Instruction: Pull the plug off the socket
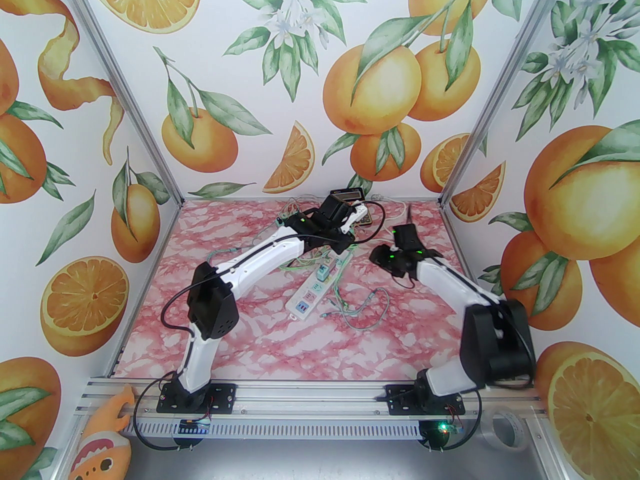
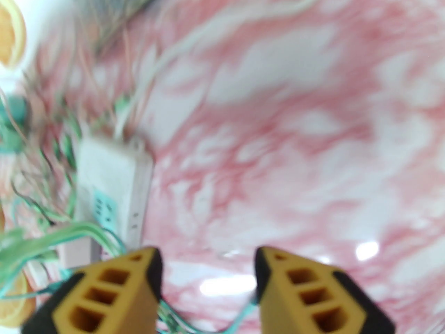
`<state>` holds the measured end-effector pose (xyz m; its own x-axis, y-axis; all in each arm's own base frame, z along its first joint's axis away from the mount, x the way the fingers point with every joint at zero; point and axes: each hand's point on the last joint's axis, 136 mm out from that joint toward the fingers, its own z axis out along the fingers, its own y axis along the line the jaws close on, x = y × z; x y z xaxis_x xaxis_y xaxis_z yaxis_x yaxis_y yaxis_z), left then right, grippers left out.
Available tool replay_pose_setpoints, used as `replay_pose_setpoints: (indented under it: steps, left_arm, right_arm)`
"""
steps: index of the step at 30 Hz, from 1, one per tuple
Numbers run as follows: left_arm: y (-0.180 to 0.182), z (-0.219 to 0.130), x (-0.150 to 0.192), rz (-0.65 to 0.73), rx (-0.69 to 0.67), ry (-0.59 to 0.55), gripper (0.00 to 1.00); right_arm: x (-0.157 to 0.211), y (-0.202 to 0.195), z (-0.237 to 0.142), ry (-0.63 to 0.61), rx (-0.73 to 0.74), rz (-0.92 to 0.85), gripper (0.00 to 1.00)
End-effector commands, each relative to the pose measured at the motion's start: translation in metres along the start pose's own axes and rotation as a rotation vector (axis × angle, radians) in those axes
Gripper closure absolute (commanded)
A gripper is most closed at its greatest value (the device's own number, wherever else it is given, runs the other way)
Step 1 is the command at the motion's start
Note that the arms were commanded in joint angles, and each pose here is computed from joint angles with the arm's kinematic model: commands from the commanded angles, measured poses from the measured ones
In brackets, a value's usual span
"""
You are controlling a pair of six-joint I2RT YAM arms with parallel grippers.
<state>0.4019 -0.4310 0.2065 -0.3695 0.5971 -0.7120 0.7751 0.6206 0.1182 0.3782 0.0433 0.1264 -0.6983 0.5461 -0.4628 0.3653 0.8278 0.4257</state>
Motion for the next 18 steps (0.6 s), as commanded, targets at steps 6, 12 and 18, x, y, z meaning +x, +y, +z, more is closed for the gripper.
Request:
replay_pose_setpoints:
  steps: [6, 12, 18]
  left_arm:
    - [-0.039, 0.032, -0.023, 0.076, 0.083, -0.035, 0.91]
    - [-0.069, 0.056, -0.015, 0.048, 0.158, -0.022, 0.87]
    - [-0.107, 0.082, 0.008, 0.073, 0.207, 0.029, 0.84]
  right_arm:
    - [-0.017, -0.060, -0.051, -0.159, 0.185, 0.087, 0.29]
    - [-0.023, -0.079, -0.076, -0.238, 0.214, 0.135, 0.22]
    - [-0.023, -0.083, -0.084, -0.253, 0.216, 0.145, 0.20]
